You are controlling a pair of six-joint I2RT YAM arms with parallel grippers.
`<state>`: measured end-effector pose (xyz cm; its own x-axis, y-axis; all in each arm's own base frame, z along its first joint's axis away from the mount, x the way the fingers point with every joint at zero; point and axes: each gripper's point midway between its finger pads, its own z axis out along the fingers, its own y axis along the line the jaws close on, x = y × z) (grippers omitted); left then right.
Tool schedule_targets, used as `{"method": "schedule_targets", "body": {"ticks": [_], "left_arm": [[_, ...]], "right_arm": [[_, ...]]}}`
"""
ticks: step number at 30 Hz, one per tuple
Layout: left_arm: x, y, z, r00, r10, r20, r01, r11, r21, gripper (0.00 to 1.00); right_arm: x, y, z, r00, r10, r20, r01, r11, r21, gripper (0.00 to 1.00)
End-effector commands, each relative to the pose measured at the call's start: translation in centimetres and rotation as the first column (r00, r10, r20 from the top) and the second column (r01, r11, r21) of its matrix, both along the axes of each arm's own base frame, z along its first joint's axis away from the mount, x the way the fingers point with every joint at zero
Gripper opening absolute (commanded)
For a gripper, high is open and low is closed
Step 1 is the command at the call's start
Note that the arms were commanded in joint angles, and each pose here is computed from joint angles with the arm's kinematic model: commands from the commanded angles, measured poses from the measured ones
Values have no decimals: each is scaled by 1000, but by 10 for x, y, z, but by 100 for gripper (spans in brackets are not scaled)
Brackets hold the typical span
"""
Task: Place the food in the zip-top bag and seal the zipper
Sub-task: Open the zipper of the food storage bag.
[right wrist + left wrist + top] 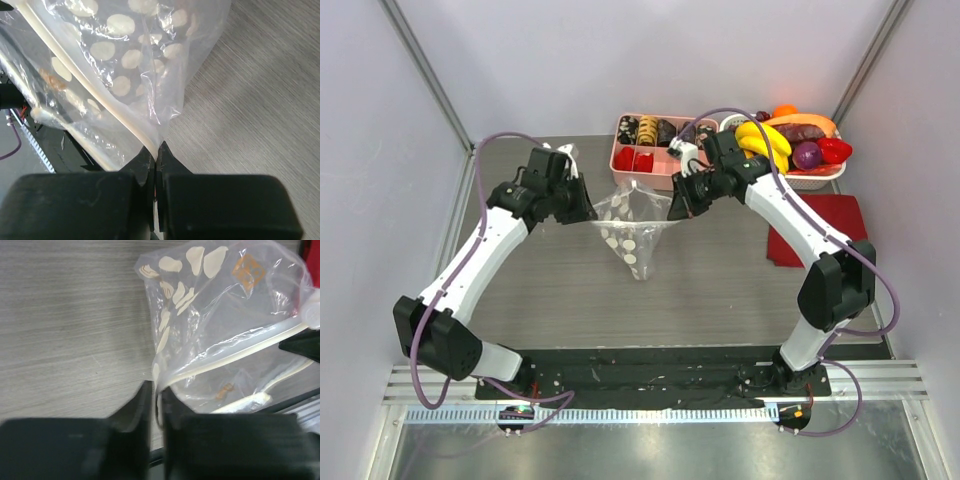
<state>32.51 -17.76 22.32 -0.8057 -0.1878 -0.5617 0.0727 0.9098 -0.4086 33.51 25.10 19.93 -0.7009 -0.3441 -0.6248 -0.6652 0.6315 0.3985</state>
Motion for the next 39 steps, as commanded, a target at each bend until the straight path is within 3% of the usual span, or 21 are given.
{"method": "schedule_targets", "body": {"ticks": [1,6,15,19,23,26,30,34,39], "left_arm": [[4,7,31,994,-40,97,39,999,10,26],[14,-7,45,983,-72,166,70,997,20,41],[13,-29,42,970,-151,191,139,988,73,41],[1,-42,48,958,-223,183,223,975,18,43],[-11,-50,66,938,-239,251,262,963,-63,65],[-22,-58,73,929,-270,255,305,946,-111,69],[-35,-79,62,913,-338,230,366,926,-92,68],[-33,-86,41,911,-357,206,364,931,7,68],[-14,-75,23,937,-300,180,285,953,105,55]], "right_arm": [[-10,-4,23,999,43,10,-43,998,38,1],[-29,9,22,994,112,-8,-112,992,58,1],[-40,25,25,986,164,-29,-160,982,95,1],[-39,26,25,987,158,-33,-154,983,95,1],[-39,27,25,987,156,-32,-152,984,97,1],[-38,29,24,987,154,-35,-150,983,103,1],[-37,33,26,987,157,-33,-152,982,111,1],[-36,34,27,987,158,-29,-154,982,111,1],[-39,31,24,986,166,-24,-163,981,101,1]]}}
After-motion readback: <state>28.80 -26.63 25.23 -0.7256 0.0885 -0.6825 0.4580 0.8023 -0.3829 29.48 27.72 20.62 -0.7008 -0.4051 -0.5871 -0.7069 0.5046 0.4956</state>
